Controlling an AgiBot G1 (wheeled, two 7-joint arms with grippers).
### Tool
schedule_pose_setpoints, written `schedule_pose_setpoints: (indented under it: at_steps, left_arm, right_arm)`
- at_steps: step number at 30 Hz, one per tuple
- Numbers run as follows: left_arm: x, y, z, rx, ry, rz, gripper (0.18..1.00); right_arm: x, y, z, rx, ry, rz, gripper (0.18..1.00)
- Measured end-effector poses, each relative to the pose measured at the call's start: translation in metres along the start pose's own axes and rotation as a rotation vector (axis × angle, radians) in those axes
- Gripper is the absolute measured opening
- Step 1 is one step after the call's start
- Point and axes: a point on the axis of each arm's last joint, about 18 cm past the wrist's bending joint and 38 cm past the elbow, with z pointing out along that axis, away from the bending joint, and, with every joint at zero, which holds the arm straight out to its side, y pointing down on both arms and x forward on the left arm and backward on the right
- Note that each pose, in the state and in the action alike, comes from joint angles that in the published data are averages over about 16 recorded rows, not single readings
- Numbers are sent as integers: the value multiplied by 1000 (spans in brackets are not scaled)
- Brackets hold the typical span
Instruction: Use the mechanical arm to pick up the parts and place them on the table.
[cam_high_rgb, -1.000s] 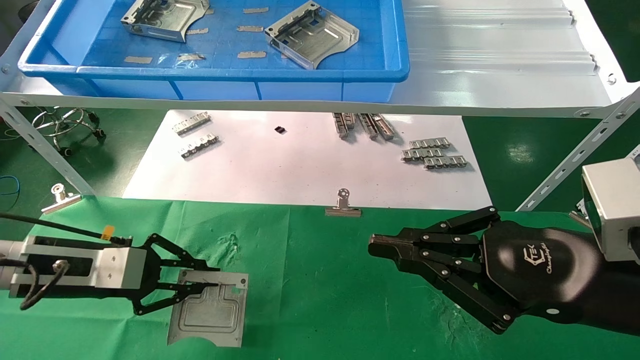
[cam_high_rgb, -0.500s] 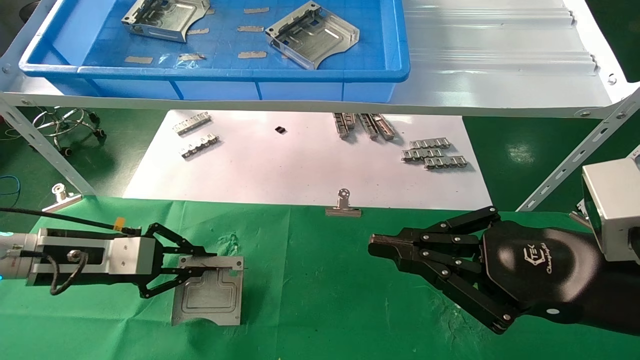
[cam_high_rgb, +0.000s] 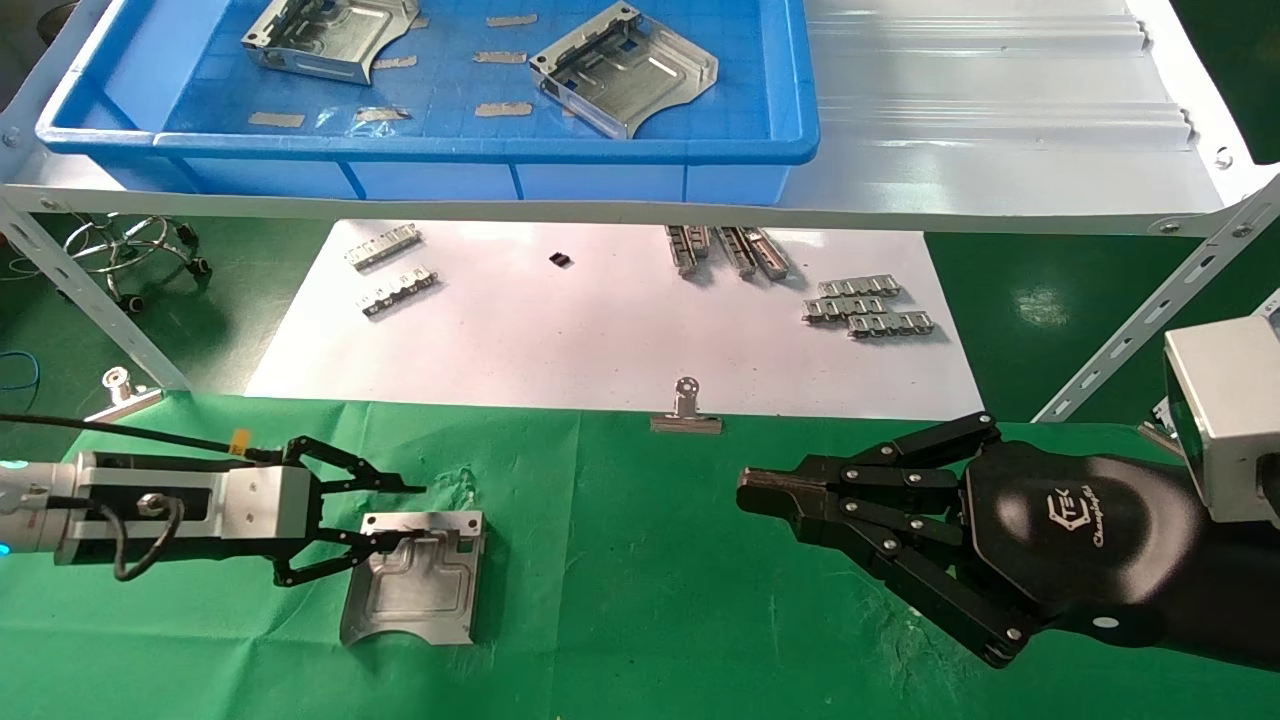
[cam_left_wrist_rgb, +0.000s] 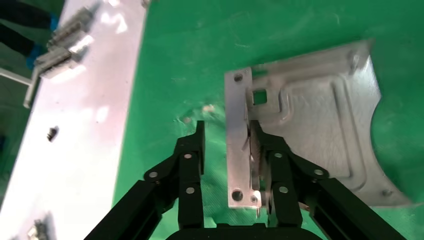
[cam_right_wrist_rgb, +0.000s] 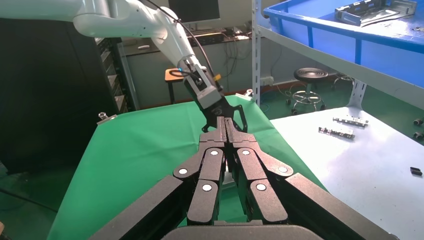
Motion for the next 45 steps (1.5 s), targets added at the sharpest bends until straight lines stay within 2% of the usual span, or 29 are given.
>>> schedule_pose_setpoints:
  at_steps: [5,13,25,33,45]
  left_arm:
    - [-2,-11,-6,58,-10,-59,413]
    - [-2,-28,-10,144,-11,-164,580]
    - [4,-48,-8,254,-25,-256,835]
    - [9,-65,-12,327,-29,-304,948]
    - [19,-94,-24,425,-22,-367,1000]
  right_arm:
    - [0,0,0,0,0,0,192]
    - [0,0,0,0,0,0,196]
    - [0,0,0,0,0,0,269]
    - [0,0,0,0,0,0,399]
    - [0,0,0,0,0,0,674]
